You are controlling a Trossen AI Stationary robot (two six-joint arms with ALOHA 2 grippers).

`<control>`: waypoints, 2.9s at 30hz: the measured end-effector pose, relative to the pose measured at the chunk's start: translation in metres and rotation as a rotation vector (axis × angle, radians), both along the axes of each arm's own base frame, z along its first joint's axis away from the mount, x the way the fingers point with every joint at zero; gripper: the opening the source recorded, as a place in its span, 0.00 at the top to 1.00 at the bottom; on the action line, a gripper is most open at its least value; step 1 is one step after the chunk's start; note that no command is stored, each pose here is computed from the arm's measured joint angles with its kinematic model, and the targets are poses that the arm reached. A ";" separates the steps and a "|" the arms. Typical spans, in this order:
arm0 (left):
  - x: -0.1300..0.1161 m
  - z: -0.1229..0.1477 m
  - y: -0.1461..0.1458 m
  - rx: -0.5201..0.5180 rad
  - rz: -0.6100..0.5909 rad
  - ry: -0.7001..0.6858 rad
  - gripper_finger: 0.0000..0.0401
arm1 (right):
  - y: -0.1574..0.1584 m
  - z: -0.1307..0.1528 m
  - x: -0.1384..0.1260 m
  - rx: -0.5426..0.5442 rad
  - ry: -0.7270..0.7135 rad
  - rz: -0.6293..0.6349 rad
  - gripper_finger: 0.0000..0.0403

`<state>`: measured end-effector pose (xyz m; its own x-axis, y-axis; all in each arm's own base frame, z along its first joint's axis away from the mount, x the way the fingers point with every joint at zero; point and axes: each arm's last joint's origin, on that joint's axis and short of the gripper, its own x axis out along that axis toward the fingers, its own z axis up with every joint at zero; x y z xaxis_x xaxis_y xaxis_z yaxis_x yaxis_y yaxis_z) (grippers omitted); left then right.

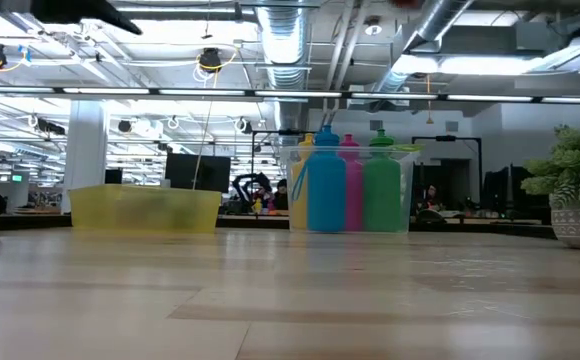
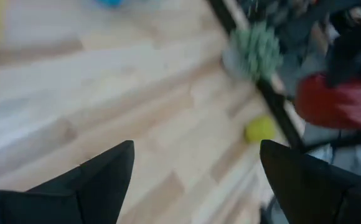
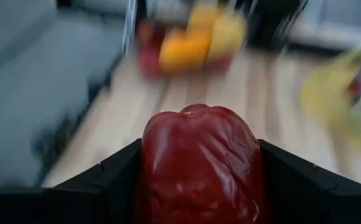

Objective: Pick & Place Food Item
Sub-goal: Put the red apple into the transparent bin

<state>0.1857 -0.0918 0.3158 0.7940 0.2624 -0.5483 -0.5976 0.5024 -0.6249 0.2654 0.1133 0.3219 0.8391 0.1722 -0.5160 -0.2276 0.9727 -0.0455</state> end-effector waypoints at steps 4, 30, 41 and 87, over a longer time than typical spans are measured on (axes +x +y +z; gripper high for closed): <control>0.026 0.001 -0.006 0.006 0.126 -0.161 0.16 | -0.013 0.028 -0.010 0.011 -0.166 -0.051 0.32; 0.143 -0.014 0.023 -0.191 0.056 -0.592 0.18 | -0.042 0.025 0.004 -0.129 -0.190 -0.182 0.31; 0.144 -0.003 0.021 -0.013 -0.072 -0.652 0.17 | -0.049 0.027 0.008 -0.123 -0.207 -0.208 0.31; 0.147 -0.004 0.033 -0.017 -0.112 -0.628 0.20 | -0.051 0.035 0.011 -0.181 -0.303 -0.193 0.31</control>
<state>0.3324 -0.0591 0.3117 0.9876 0.1548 0.0273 -0.0593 0.5276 -0.8474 0.2762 0.0627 0.3570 0.9659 -0.0741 -0.2481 0.0081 0.9664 -0.2571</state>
